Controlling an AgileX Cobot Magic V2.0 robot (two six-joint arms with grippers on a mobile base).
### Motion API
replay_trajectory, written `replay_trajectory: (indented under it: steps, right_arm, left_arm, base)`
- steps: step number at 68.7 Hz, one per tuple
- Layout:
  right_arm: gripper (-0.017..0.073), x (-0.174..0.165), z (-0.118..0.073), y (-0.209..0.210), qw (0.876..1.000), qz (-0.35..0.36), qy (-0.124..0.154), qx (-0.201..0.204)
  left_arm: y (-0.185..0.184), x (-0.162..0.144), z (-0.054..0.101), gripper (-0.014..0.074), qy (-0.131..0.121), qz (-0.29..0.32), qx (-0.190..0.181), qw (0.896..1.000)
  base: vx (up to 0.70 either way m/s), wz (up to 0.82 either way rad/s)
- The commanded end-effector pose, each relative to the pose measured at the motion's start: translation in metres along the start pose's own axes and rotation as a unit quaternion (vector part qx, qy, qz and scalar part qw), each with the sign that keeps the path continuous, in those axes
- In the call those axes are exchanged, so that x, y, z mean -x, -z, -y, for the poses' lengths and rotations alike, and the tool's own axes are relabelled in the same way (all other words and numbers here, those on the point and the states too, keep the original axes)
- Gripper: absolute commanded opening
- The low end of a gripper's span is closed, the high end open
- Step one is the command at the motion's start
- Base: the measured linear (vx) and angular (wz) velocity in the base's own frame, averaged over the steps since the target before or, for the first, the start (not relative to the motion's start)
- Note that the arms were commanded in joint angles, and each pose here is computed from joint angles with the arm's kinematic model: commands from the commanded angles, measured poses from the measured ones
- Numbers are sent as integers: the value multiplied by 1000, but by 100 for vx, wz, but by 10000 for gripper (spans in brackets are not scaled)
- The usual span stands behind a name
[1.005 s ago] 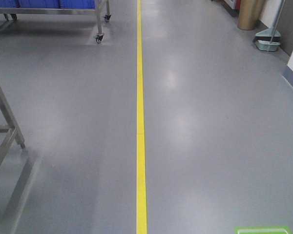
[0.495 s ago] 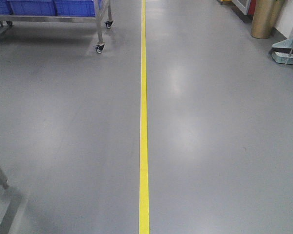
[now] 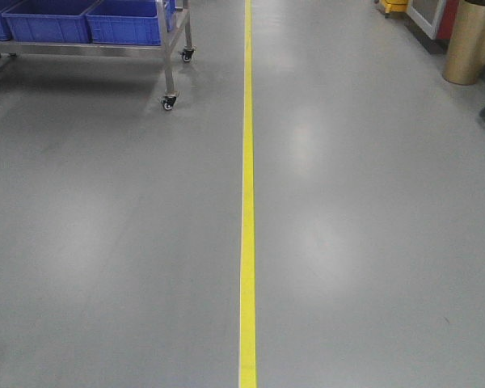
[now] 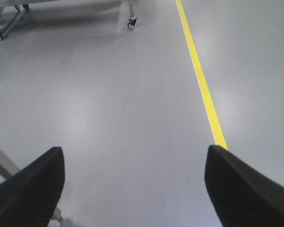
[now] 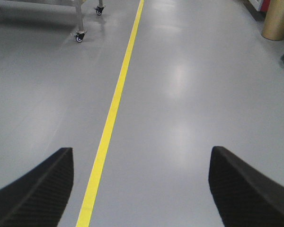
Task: Move and align brake pads A on conveyor
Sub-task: 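Drive the base along the yellow floor line with empty grippers, then turn the base toward the steel table holding two brake pads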
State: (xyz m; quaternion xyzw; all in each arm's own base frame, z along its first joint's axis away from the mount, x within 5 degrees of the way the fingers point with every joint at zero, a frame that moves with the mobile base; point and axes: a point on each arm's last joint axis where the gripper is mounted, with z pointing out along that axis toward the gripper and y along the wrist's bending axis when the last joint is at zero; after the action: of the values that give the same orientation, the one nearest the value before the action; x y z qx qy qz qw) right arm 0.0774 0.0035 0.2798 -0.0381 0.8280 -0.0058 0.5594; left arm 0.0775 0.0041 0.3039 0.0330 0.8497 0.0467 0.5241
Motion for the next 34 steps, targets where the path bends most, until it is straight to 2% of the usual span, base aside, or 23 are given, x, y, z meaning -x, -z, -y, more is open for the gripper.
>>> replay_trajectory:
  steps: [1, 34]
  right_arm:
    - [568, 14, 2, 4, 999, 45, 2, -11]
    - [568, 14, 2, 4, 999, 45, 2, -11]
  left_arm:
    - [4, 13, -1, 587, 3, 44, 0, 999]
    - [4, 13, -1, 587, 3, 44, 0, 999]
  base:
    - [62, 10]
    - [54, 4]
